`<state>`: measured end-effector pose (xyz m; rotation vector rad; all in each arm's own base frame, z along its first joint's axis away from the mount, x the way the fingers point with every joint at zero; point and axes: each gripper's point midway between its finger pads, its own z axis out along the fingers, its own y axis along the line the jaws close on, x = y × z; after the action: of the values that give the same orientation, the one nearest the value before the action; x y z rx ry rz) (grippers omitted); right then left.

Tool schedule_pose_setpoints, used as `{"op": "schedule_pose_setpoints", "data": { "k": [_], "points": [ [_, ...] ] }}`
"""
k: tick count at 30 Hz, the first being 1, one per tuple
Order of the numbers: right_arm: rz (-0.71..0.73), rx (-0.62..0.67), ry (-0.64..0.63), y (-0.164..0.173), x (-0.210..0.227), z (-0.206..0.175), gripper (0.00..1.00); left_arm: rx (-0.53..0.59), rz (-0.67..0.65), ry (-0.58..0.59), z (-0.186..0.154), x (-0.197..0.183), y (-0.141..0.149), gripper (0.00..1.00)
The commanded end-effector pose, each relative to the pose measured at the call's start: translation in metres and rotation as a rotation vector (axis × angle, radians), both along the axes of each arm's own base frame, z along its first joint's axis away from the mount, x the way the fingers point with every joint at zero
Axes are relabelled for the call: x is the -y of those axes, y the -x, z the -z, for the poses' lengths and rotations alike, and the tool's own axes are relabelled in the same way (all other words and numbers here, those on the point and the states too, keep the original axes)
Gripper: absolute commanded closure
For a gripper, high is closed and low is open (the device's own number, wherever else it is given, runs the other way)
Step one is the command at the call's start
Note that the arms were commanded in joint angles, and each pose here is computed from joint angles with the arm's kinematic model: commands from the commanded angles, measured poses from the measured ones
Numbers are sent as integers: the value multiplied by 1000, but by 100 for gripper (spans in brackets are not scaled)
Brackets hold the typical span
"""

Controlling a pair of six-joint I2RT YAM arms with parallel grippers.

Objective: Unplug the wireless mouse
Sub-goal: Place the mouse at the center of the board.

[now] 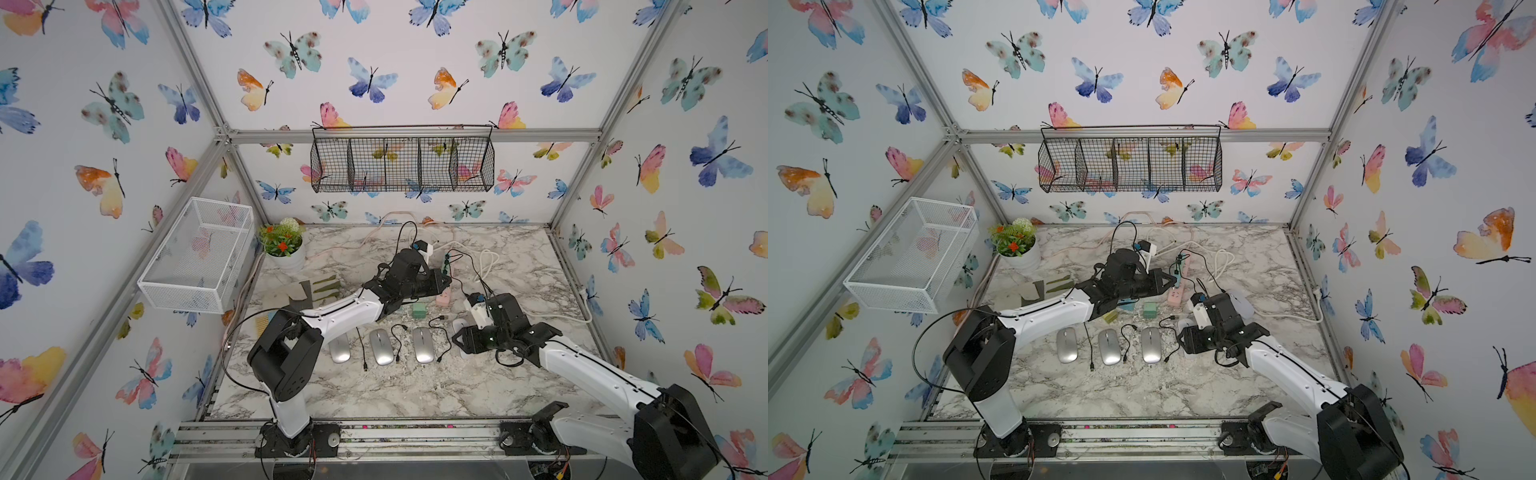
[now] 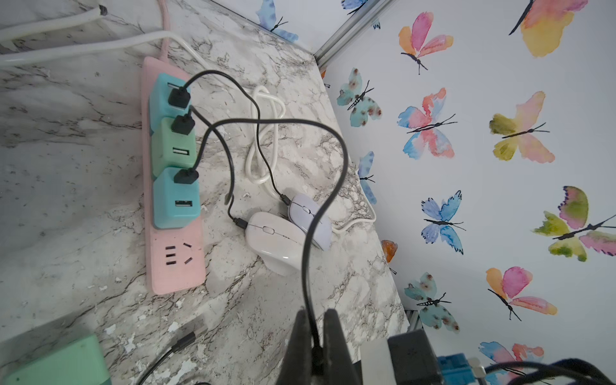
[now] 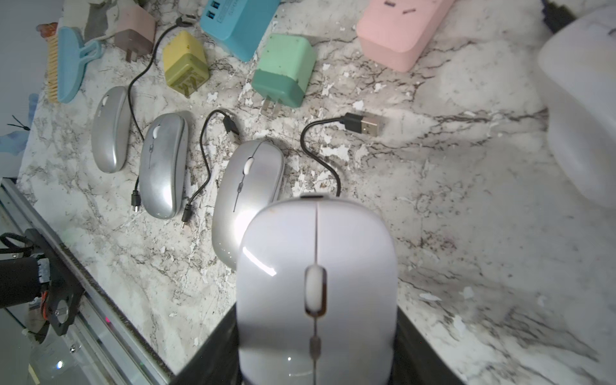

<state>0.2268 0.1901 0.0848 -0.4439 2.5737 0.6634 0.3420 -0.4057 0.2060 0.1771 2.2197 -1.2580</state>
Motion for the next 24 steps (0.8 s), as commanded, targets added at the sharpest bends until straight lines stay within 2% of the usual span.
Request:
{"op": "schedule_pose_setpoints", "data": {
  "k": [1,6,12,24],
  "points": [
    [58,-32,63,2,13,7,98,56,-2,33,-24,-1,0,100],
    [131,-69,127,-3,22,11,99,44,39,34,-17,-2,11,100],
    [166,-59,208,-9,21,17,98,25,50,25,1,-21,34,100],
    [173,-146,324,-13,14,52,83,-13,27,18,21,-49,59,100]
  ]
}}
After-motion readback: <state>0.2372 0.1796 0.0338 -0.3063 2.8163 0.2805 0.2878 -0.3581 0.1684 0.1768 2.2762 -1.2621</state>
